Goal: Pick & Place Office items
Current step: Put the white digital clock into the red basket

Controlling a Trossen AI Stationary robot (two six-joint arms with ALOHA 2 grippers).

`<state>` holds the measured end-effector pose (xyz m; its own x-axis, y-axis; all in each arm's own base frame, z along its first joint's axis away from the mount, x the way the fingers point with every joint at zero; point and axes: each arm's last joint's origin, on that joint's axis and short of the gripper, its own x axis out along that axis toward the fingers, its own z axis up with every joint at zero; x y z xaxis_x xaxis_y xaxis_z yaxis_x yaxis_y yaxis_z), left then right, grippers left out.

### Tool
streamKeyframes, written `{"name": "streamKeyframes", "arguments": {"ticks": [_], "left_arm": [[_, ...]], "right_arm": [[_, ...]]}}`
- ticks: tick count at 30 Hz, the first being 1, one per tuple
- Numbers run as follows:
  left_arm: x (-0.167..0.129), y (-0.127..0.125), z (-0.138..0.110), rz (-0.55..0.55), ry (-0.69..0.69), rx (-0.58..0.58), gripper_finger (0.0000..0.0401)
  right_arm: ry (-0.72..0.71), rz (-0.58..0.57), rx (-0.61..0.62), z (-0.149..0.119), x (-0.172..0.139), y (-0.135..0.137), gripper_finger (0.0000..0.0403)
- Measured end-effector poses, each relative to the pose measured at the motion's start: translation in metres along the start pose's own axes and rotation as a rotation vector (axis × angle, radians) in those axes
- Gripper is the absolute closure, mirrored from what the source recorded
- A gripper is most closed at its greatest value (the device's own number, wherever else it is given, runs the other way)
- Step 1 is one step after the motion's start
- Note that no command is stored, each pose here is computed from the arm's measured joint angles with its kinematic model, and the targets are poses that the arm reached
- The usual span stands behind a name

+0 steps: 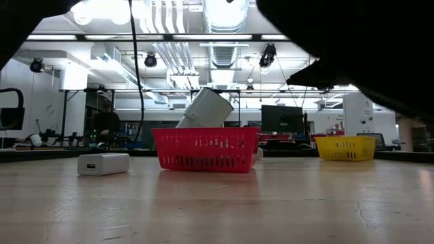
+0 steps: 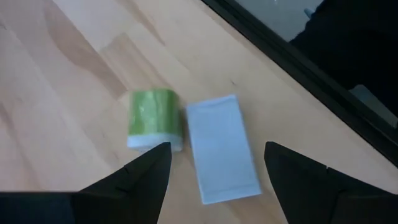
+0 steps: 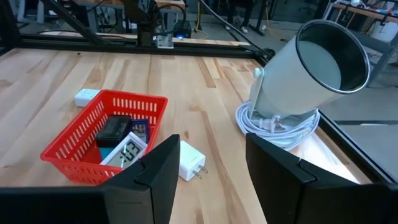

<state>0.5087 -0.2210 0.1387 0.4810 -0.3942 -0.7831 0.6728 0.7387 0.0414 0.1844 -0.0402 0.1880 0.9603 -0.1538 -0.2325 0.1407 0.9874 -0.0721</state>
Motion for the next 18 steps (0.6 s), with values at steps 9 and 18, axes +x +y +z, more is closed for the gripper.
{"name": "streamKeyframes", "arguments": {"ticks": [9,18], "left_arm": [[0.019,-0.002,-0.012,-0.042,0.021,-0.032,0.0137],[0.020,-0.002,-0.012,-0.041,0.011,-0.034,0.0137]], "right_arm": [[0.002,-0.001,0.000,0.000,0.000,0.000,0.0227],[0.002,-0.001,0.000,0.000,0.000,0.000,0.0227]]}}
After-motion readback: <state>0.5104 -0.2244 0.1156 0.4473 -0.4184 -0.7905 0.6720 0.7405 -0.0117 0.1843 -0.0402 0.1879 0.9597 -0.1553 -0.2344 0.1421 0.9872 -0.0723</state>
